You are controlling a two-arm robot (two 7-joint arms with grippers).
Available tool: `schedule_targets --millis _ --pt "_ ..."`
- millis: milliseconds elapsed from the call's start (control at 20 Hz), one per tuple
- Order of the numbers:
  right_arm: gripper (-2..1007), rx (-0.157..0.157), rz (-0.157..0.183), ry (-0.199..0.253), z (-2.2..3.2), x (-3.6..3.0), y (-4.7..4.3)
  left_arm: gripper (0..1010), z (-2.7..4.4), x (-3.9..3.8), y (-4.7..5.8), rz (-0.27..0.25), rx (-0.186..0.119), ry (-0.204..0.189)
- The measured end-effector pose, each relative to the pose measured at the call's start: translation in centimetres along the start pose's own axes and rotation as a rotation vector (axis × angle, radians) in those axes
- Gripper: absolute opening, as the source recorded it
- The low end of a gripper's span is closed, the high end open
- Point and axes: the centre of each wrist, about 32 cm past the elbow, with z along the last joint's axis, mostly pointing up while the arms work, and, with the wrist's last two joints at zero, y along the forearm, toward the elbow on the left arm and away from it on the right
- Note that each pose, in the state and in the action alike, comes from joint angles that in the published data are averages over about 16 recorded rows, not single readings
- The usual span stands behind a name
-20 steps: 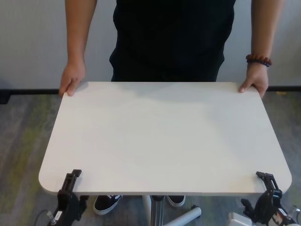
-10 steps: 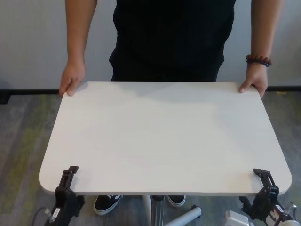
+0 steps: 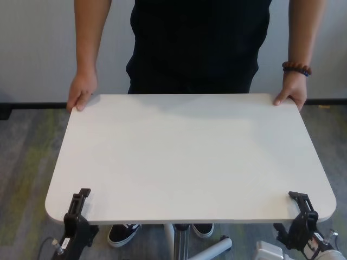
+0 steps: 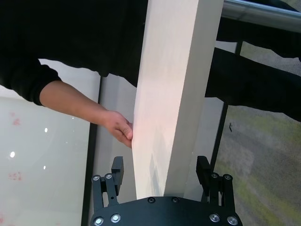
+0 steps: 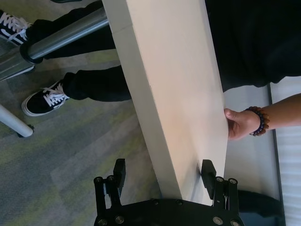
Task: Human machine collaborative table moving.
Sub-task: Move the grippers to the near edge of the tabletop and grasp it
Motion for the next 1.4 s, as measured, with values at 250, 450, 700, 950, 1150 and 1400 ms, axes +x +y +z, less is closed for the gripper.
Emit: schedule_targets --millis 250,450,700,950,1150,1400 --pt "998 0.005 -0.005 -0.033 0.09 -0.2 0.42 1002 0.02 -0.03 0.0 0.005 -0.002 0.002" --pt "998 0.014 -0.013 -0.068 0.27 -0.39 0.73 1002 0.02 -0.03 0.0 0.004 -0.003 0.002" --pt "999 0.025 -0.031 -0.114 0.55 -0.57 1.11 1002 0.02 -0.02 0.0 0.003 -0.003 0.001" --pt "998 0.035 -0.054 -0.153 0.78 -0.65 1.48 1002 0.02 -0.02 0.0 0.002 -0.003 0.001" --pt "998 0.039 -0.071 -0.172 0.86 -0.66 1.72 1002 0.02 -0.01 0.0 0.001 -0.003 0.0" --pt "998 0.043 -0.088 -0.188 0.89 -0.67 1.95 1002 0.02 -0.01 0.0 0.001 -0.003 0.0"
